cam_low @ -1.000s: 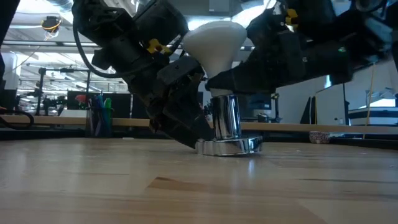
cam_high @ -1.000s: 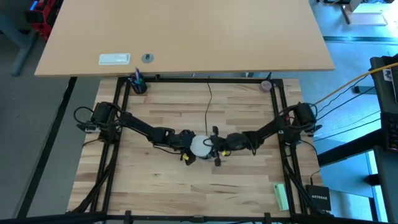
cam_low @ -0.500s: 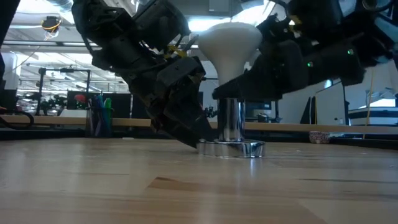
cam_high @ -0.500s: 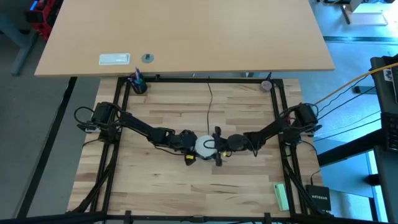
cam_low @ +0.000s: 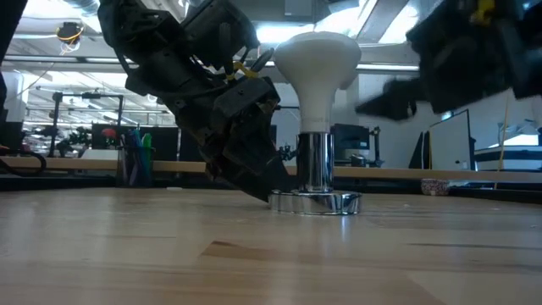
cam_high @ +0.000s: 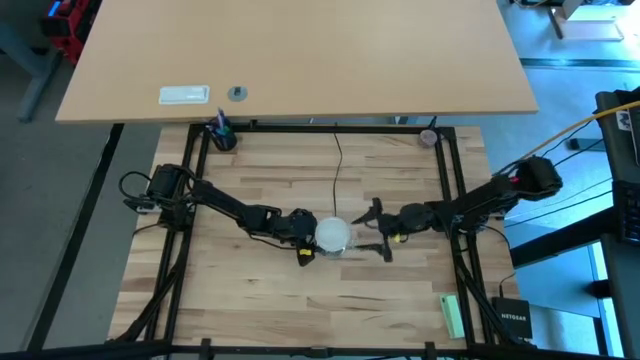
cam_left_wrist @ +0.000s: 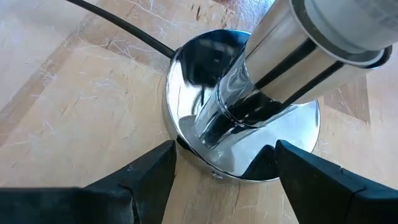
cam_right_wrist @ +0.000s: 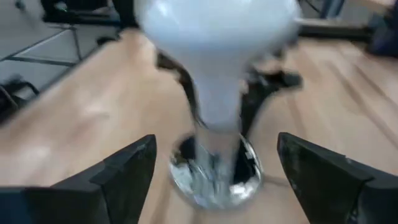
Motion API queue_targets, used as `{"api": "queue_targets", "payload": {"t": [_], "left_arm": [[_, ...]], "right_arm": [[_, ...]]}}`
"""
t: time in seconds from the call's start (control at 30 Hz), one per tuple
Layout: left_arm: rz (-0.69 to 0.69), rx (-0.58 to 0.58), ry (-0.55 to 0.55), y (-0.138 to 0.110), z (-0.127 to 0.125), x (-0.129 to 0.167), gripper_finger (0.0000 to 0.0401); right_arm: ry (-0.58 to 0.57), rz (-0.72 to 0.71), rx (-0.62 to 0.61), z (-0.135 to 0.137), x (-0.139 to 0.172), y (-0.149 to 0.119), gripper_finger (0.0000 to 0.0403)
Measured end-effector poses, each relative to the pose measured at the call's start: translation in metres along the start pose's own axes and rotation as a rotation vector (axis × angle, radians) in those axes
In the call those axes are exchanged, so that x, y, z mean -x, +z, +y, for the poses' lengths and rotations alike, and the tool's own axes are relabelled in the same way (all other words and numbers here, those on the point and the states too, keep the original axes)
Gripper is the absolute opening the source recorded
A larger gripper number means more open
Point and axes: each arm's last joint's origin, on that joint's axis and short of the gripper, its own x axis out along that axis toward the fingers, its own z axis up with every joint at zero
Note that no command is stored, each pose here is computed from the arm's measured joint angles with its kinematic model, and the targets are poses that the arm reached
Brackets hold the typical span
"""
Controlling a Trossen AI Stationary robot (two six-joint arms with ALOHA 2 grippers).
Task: Screw lightbulb
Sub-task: Insert the lightbulb into the lamp
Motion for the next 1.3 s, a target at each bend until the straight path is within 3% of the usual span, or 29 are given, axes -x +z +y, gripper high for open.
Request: {"api": "queue_targets", "payload": {"t": [0.13, 0.4, 0.73, 0.97, 1.1, 1.3], "left_arm": [[0.003, 0.005, -0.005, 0.000, 0.000, 0.000, 0.0260], [0.006, -0.019, -0.013, 0.001, 0.002, 0.000, 0.0260], [0.005, -0.025, -0.013, 0.001, 0.002, 0.000, 0.0260], [0.005, -0.026, -0.011, 0.002, 0.003, 0.000, 0.0260], [0.008, 0.088, -0.002, 0.003, 0.006, -0.001, 0.0260], [0.008, 0.116, 0.002, 0.003, 0.006, -0.001, 0.0260]], "right_arm": [[0.005, -0.069, -0.003, -0.019, -0.003, -0.008, 0.0314], [0.338, -0.054, 0.014, -0.039, -0.052, -0.008, 0.0291], [0.474, -0.112, 0.118, -0.057, -0.084, 0.000, 0.0255], [0.435, -0.096, 0.102, -0.060, -0.086, 0.001, 0.0152], [0.372, -0.071, 0.073, -0.056, -0.082, -0.002, 0.0147], [0.184, -0.046, 0.088, -0.036, -0.081, -0.003, 0.0147]]}}
